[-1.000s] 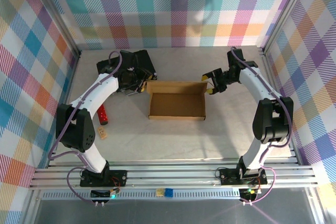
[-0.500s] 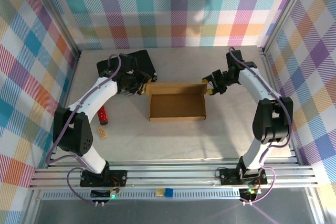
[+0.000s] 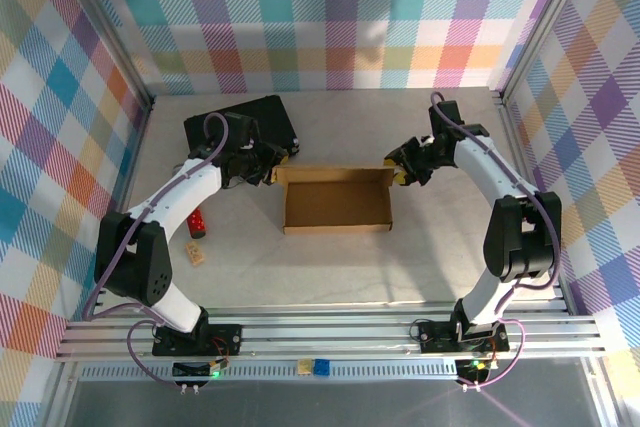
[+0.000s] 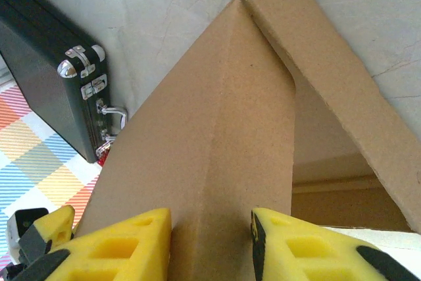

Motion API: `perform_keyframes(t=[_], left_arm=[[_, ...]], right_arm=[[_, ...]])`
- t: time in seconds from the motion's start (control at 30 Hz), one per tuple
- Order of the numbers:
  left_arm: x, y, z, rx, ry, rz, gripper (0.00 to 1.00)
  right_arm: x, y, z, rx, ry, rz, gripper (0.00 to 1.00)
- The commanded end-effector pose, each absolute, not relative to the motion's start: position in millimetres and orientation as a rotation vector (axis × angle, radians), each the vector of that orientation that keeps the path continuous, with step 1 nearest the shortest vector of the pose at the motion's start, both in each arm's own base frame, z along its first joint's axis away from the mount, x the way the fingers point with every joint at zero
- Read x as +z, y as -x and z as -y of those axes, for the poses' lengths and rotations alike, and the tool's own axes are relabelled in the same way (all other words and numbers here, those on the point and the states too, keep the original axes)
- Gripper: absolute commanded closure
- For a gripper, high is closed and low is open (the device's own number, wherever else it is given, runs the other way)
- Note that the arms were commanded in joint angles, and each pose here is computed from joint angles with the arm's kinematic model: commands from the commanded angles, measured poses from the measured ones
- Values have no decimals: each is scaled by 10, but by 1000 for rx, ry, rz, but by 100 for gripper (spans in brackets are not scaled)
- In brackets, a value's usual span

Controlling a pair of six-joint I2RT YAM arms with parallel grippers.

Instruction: Fold the paper box

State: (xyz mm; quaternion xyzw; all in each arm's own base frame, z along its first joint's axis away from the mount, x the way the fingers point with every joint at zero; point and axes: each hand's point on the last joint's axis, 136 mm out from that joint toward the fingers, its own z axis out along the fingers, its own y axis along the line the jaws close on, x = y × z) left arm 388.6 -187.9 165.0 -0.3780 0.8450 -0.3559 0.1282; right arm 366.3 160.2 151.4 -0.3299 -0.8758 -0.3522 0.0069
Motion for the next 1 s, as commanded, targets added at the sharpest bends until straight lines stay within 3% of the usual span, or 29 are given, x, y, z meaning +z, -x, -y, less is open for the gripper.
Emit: perform_keyframes(t=[0.0,0.57,0.97], left_arm=[[1695,-3819,1983,-1078,1090,-2479,64],[2045,-3852,2068,-1132,1179,-2452,59],[1790,-3745,1997,-1027,1125,-2540,59]], right_arm=[[1413,-3590,-1589,-1030,1021,2765,65],[1611,-3761,-1674,-1046,1034,2703,59],[1518,-3735,-1701,-1037,1031,2686,61]])
